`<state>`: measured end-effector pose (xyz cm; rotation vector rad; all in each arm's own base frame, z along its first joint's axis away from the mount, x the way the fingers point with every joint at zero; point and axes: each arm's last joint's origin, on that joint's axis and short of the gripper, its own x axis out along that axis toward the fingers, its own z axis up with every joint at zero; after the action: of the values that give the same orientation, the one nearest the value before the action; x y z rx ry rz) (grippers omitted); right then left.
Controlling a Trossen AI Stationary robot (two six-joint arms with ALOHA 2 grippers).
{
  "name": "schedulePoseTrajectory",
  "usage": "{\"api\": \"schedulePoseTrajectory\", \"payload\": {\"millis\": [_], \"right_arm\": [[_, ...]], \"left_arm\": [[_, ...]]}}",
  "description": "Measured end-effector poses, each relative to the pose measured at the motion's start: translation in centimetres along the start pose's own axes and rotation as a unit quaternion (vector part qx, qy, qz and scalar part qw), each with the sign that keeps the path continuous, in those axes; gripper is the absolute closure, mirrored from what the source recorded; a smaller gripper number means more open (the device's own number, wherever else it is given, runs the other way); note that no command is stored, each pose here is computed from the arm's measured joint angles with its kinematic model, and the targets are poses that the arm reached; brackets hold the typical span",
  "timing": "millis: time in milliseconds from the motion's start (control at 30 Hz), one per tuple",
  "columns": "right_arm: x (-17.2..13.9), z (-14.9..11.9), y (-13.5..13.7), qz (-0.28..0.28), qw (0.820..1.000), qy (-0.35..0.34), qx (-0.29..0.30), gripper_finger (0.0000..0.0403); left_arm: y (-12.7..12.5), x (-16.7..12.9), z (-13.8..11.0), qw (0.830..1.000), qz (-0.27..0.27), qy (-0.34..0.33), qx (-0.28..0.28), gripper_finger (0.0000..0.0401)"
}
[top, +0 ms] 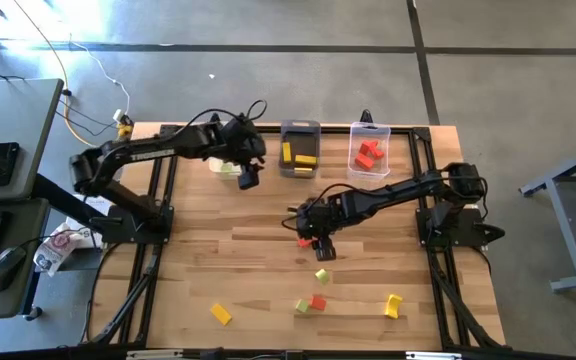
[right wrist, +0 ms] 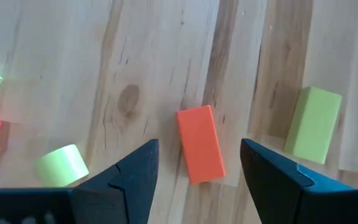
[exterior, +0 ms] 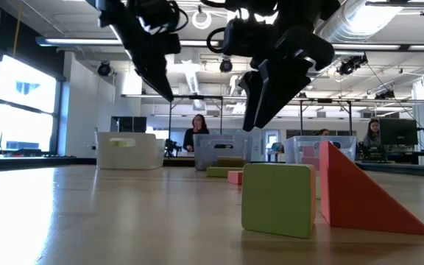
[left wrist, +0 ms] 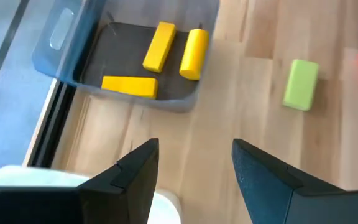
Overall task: Sort & place blocks by color
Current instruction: Put the orange block into the transparent bin
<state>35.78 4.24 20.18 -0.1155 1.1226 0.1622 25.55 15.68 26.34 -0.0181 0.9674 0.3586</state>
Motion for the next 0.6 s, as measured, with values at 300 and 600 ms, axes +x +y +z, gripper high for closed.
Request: {"api": "schedulePoseTrajectory", "payload": {"millis": [300, 600], "right_arm": [[1.7, 0.0, 0.0, 0.001, 1.000, 0.010, -0.028, 0.0190], [4.9, -0.7, 0.0, 0.006, 0.998, 0.047, -0.035, 0.0190]], "left_arm": [[-3.2, -2.9, -3.1, 0.999, -0.024, -0.014, -0.030, 0.0213], [-6.7, -4.0, -4.5, 0.997, -0.065, -0.013, -0.044, 0.0213]]}}
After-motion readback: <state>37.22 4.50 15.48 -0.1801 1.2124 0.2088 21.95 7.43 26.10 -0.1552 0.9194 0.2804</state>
